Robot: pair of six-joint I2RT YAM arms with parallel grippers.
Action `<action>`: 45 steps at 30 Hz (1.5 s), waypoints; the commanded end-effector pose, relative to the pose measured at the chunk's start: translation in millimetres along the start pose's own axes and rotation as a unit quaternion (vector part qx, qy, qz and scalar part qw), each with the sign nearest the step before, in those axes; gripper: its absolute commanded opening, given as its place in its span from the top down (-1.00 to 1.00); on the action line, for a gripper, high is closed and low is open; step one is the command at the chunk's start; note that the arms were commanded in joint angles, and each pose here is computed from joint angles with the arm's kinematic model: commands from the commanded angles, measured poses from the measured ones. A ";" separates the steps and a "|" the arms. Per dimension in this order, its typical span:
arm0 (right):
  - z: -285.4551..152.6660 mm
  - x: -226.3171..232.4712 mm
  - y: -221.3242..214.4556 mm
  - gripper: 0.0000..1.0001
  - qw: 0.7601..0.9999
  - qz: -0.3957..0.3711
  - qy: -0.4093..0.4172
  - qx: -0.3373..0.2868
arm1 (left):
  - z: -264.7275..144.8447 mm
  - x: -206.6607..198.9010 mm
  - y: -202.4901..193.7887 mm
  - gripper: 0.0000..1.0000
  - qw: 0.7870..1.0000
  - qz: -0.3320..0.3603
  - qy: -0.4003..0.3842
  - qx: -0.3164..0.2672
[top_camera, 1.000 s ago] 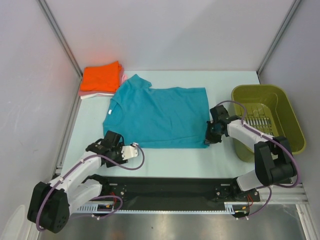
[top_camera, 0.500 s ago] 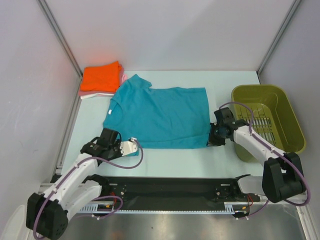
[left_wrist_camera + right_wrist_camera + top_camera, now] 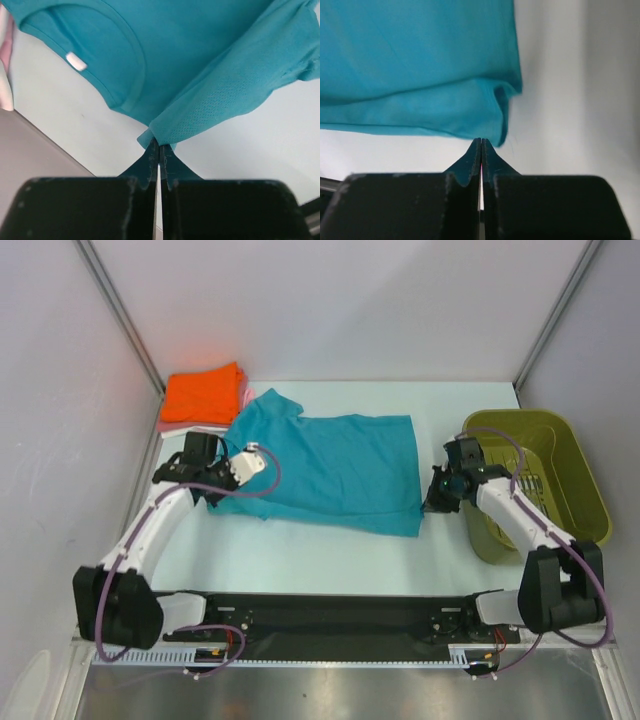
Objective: Fold and stack the t-shirts
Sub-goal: Flatten the tshirt out
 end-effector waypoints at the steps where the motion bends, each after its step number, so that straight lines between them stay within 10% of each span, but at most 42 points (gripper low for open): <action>1: 6.4 11.5 37.7 1.00 0.998 -0.025 0.027 -0.049 | 7.2 25.6 21.9 0.99 0.999 -0.025 0.002 -0.039; 6: 10.5 17.5 36.8 0.92 0.999 -0.041 0.012 -0.014 | 28.7 36.5 25.6 0.99 0.999 -0.038 -0.007 -0.023; 12: 5.0 6.3 -6.9 0.05 0.999 0.003 -0.034 0.023 | 33.3 31.0 25.7 0.99 0.998 -0.052 -0.025 -0.034; 20: 32.3 3.9 -32.9 0.01 0.998 0.041 -0.009 0.055 | 32.3 30.0 25.7 0.99 0.998 -0.052 -0.027 -0.037; 30: 44.7 10.6 -21.7 0.24 0.998 0.046 0.019 0.039 | 31.3 25.8 21.3 0.99 0.998 -0.049 -0.028 -0.034; 35: 45.0 8.2 -23.4 0.97 0.998 0.042 0.008 0.041 | 25.8 25.6 21.2 0.99 0.998 -0.046 -0.028 -0.032; 45: 3.2 4.6 -35.1 1.00 1.000 0.011 -0.009 0.018 | 1.0 0.8 -2.4 0.99 0.998 -0.044 -0.050 -0.011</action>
Point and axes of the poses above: each gripper's point midway between its finger pads, its own z axis out along the fingers, its own x axis along the line the jaws close on, y = z × x, the point moved 9 cm from there along -z, back along the fingers, and after that the axes turned 7 degrees about -z, right-handed, at the moved point
